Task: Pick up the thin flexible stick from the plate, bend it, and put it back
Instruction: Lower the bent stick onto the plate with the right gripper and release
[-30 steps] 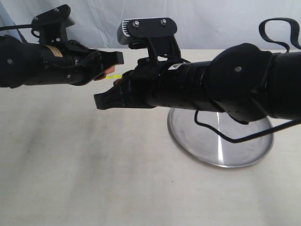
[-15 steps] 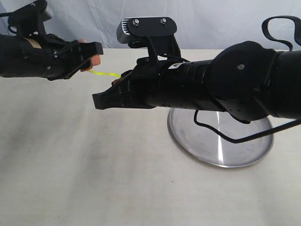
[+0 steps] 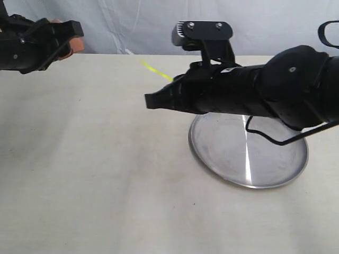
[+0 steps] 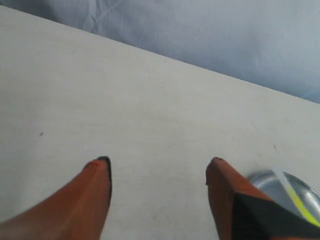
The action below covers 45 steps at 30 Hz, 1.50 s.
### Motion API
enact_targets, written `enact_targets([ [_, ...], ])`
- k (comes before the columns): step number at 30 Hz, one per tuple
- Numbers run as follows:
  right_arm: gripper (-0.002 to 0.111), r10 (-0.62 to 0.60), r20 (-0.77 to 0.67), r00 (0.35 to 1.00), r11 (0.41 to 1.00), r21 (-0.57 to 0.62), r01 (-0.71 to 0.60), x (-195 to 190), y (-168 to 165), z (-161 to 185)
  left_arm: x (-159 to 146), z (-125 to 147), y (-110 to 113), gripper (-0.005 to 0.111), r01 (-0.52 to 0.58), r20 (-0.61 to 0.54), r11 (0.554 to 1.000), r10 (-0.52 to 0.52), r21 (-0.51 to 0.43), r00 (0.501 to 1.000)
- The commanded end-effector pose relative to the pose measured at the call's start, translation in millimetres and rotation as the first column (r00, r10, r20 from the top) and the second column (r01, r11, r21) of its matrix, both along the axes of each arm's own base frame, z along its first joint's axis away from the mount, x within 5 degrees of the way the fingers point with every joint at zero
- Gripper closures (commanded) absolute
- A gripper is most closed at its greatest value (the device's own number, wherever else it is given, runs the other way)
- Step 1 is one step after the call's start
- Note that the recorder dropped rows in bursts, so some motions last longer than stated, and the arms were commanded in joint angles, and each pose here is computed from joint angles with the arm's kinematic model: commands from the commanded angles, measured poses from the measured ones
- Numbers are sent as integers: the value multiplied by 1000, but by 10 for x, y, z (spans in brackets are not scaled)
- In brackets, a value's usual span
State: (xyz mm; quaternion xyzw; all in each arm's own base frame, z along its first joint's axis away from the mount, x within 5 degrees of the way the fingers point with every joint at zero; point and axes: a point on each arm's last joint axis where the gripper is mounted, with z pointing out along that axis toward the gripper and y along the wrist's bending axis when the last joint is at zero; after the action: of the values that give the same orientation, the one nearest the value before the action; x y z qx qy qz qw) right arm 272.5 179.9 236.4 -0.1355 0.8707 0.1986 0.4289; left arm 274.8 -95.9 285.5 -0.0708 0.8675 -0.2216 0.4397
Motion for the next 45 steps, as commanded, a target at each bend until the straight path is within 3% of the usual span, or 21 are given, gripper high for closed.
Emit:
enact_targets([
  [1, 109, -91, -33, 995, 995, -39, 90, 127, -392, -111, -28, 1, 154, 51, -27, -36, 999, 27, 22, 999],
  [5, 109, -129, -95, 987, 990, -75, 122, 198, -752, -212, -54, -33, 166, 55, -6, -72, 999, 10, 53, 997],
  [13, 109, -168, -275, 947, 982, -126, 137, 157, -1271, -374, -94, -67, 156, 107, 22, -121, 997, -14, 71, 993],
  [20, 109, -204, -363, 909, 964, -238, 121, 118, -1462, -508, -172, -53, 131, 107, 78, -127, 993, -67, 85, 990],
  [27, 108, -213, -410, 887, 960, -256, 112, 157, -1469, -684, -431, 49, 41, 107, 165, -20, 978, -164, 129, 986],
  [29, 101, -213, -421, 882, 960, -258, 109, 163, -1468, -723, -505, 75, 36, 107, 177, -4, 976, -178, 130, 984],
  [33, 72, -215, -422, 881, 960, -259, 110, 169, -1470, -739, -645, 119, 51, 107, 188, 27, 974, -193, 127, 981],
  [35, 65, -216, -421, 881, 959, -260, 111, 170, -1470, -738, -683, 143, 65, 107, 187, 41, 974, -193, 126, 980],
  [42, 66, -199, -352, 915, 959, -262, 108, 106, -1477, -486, -794, 206, 107, 107, 212, 68, 962, -226, 174, 972],
  [45, 86, -200, -276, 940, 962, -237, 135, 11, -1478, -203, -883, 218, 146, 107, 206, 103, 962, -227, 181, 968],
])
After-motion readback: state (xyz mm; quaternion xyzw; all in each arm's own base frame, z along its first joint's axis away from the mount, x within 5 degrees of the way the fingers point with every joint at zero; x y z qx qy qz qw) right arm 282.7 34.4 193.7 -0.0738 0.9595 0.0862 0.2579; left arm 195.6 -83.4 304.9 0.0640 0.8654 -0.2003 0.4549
